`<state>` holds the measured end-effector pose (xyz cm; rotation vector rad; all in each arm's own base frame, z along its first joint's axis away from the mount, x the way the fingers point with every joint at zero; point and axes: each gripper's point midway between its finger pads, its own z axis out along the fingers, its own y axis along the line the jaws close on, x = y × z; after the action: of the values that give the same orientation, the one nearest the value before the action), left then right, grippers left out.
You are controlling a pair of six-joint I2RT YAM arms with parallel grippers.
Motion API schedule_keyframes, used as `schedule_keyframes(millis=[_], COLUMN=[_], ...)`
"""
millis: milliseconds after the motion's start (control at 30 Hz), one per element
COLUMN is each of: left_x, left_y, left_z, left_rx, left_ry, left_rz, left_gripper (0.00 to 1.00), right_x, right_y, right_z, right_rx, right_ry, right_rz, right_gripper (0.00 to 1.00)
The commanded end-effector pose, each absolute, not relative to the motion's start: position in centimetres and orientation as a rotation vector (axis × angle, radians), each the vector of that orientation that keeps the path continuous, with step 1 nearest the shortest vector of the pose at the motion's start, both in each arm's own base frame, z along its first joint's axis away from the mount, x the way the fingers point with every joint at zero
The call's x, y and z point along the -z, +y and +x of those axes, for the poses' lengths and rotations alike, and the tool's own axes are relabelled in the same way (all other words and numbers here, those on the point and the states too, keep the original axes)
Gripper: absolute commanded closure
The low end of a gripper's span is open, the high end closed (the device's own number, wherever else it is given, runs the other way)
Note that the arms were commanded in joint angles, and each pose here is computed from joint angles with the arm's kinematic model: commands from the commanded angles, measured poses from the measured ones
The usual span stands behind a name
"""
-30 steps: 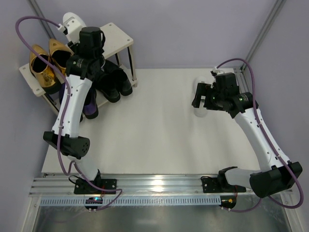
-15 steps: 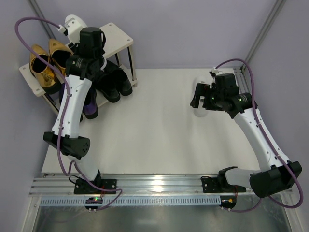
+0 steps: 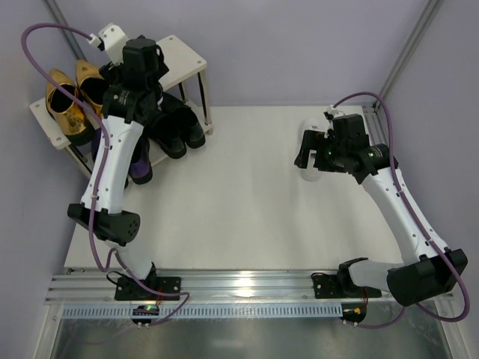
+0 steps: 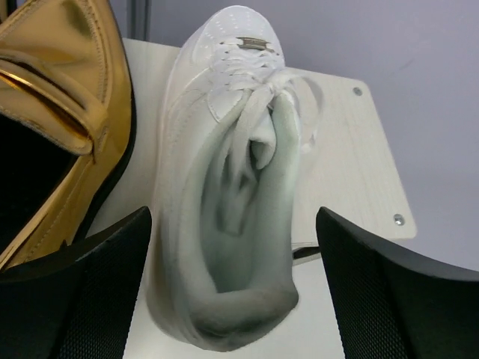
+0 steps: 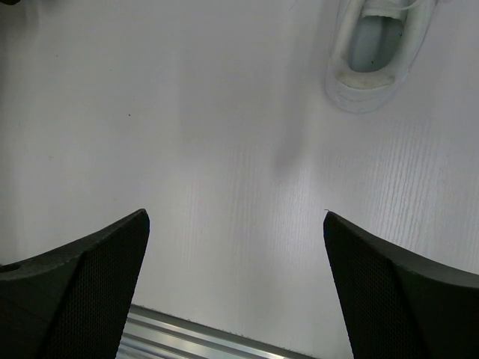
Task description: Place and organize the shoes onto the shoe shelf
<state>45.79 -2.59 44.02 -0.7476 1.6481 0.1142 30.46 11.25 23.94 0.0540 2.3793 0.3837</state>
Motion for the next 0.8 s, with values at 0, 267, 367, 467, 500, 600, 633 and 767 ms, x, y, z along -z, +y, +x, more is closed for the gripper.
schedule_keyframes(millis=[0,267,367,467,500,600,633,767], left_x=[-50.6,-56.3,-58.2,-57.1,-57.1,-51.5,-50.7,-43.1], left_y=[-2.1,-4.5,-8.5,-14.8,-16.2,-22.3,-23.0,-27.5], left_z=[44.7,44.3,43.3,41.3,39.8,37.2,35.5,31.5], left_rx=[-0.028,0.158,0.32,0.437,0.464,0.524,0.562,0.678], left_ry=[1.444,1.314,1.297,1.381,1.39,1.513,1.521,1.63], left_rz=[-0.746,-0.588,-0.428,-0.194,-0.13,0.034,0.047,0.075], left_gripper=[0.13,0.0,0.0,0.0,0.0,0.0,0.0,0.0], right_x=[-25.4,-25.5,-25.1,-23.6,-23.1,-20.9,-21.0,-19.8], right_y=[11.3,9.1,7.0,5.7,5.5,5.3,5.2,5.6], right_z=[30.7,31.4,32.1,32.9,33.6,35.1,35.7,38.8], right_rx=[-0.399,-0.277,-0.224,-0.228,-0.23,-0.225,-0.217,-0.204], right_ry=[2.322,2.295,2.27,2.276,2.276,2.313,2.309,2.348], right_rz=[0.032,0.119,0.242,0.335,0.344,0.347,0.329,0.269], right_gripper=[0.02,0.02,0.02,0.02,0.02,0.02,0.02,0.02])
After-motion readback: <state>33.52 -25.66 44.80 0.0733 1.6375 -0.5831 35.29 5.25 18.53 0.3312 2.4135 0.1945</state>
